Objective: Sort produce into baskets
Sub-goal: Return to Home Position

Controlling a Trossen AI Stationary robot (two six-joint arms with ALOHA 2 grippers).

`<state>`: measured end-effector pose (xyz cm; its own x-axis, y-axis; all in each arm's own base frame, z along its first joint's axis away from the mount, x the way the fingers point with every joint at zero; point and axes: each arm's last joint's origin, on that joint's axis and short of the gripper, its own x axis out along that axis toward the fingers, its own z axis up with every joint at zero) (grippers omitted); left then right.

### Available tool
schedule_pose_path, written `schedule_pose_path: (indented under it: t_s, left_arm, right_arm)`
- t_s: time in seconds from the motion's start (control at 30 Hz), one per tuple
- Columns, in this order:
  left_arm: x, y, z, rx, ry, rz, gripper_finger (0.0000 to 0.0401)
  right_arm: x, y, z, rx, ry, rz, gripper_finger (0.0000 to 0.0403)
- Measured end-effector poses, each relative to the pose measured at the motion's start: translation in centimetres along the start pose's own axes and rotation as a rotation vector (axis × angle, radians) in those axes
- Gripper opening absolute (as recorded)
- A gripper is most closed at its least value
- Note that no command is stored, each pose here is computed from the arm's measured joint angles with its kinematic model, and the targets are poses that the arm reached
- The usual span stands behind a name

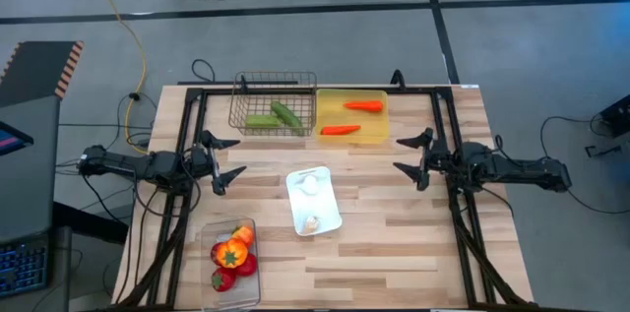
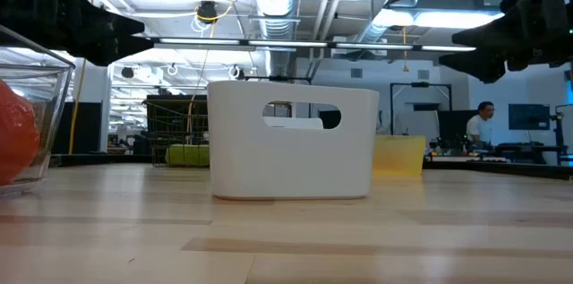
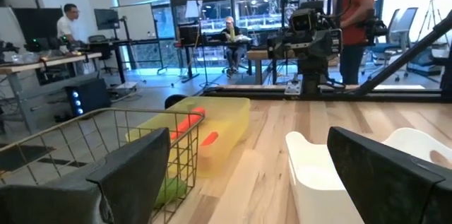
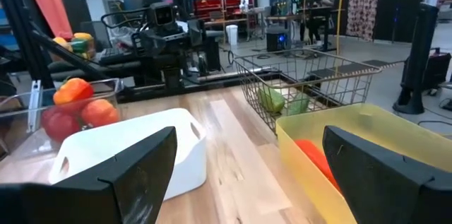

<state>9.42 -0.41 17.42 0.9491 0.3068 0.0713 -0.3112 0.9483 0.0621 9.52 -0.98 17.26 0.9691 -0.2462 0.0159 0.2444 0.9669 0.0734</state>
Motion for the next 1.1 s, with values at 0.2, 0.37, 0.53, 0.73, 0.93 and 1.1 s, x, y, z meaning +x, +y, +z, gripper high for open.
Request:
schedule_pose_path:
  t_s: [0.2,0.37,0.53,0.73,0.93,1.1]
  left_arm:
    - [0.0,0.0,0.0,0.004,0.0,0.0,0.0371]
    - [0.0,0.0,0.0,0.039,0.001,0.0,0.0371]
    - [0.0,0.0,0.0,0.077,0.001,-0.007,0.0371]
    - [0.0,-0.4,0.0,0.044,-0.007,-0.123,0.0371]
    - [-0.1,-0.6,-0.1,0.043,-0.009,-0.193,0.0371]
    - [0.0,-0.4,-0.1,0.092,-0.01,-0.166,0.0371]
  right_arm:
    - [0.0,0.0,0.0,-0.013,0.003,0.001,0.0382]
    - [0.0,0.0,-0.1,-0.028,0.005,0.002,0.0382]
    - [0.1,0.0,-0.2,-0.033,0.018,0.002,0.0382]
    - [0.5,0.1,-0.7,-0.043,0.08,0.001,0.0382]
    - [0.7,0.1,-1.1,-0.041,0.125,0.005,0.0382]
    - [0.8,0.1,-1.3,-0.048,0.145,0.004,0.0382]
